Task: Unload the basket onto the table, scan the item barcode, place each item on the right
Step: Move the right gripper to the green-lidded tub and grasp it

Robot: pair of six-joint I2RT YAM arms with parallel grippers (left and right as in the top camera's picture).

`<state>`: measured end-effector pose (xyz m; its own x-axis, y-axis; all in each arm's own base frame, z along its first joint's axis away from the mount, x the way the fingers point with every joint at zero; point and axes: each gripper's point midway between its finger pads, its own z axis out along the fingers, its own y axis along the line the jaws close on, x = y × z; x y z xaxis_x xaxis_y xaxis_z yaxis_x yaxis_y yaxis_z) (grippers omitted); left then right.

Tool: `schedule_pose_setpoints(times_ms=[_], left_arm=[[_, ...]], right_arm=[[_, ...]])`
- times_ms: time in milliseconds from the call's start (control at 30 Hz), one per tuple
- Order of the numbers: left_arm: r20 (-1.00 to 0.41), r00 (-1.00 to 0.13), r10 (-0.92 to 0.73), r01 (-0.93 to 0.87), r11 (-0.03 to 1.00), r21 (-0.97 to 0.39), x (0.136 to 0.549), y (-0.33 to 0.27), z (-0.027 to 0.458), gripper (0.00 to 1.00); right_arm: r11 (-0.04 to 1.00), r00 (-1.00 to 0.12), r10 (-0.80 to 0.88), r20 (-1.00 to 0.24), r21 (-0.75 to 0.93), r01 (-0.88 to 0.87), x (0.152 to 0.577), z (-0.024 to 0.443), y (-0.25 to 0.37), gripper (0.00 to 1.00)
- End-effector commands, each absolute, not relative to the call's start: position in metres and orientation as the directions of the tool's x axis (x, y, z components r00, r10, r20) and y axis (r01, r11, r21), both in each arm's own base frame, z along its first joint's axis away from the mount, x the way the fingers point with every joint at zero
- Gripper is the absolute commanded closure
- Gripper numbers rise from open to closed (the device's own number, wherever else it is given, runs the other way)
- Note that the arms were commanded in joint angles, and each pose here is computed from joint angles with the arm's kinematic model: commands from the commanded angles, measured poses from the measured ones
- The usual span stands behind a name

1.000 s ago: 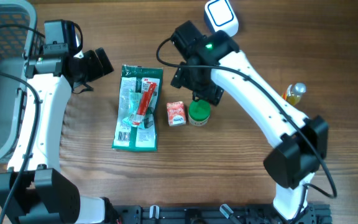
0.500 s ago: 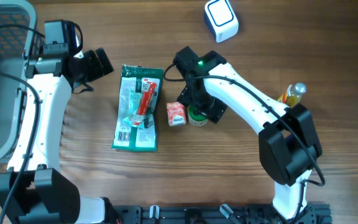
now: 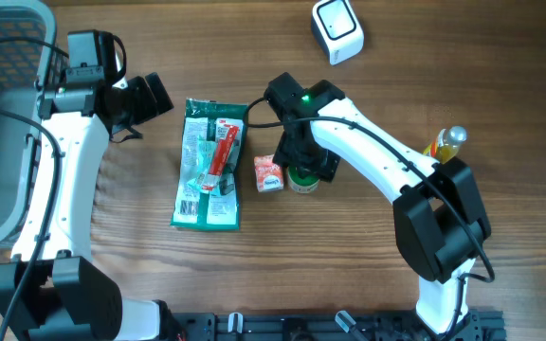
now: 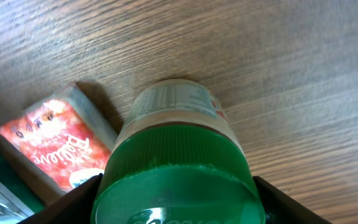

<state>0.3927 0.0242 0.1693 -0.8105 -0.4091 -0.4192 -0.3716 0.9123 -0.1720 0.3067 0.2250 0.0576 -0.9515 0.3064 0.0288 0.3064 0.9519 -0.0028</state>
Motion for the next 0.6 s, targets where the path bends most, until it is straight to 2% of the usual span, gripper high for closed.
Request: schedule_pose_setpoints(times_ms=[0, 133, 567], left_arm=[[-0.435, -0.802, -0.409, -0.366, 0.912, -0.184, 0.395, 0.024, 0.177, 0.0], [-0.435, -0.802, -0.409, -0.366, 0.912, -0.184, 0.395, 0.024, 0.177, 0.0], [-0.435, -0.802, -0.409, -0.366, 0.912, -0.184, 0.395, 0.024, 0.177, 0.0]], right_arm=[[0.998, -0.999, 0.041, 0.002, -0.053, 0.04, 0.311, 0.052, 0.215, 0.29], [0.989, -0.993, -0.114, -0.016, -0.098, -0.111, 0.316, 0.053, 0.208, 0.32], [0.983, -0.983, -0.115, -0.143, -0.158, -0.092, 0.344, 0.056, 0.203, 0.33]])
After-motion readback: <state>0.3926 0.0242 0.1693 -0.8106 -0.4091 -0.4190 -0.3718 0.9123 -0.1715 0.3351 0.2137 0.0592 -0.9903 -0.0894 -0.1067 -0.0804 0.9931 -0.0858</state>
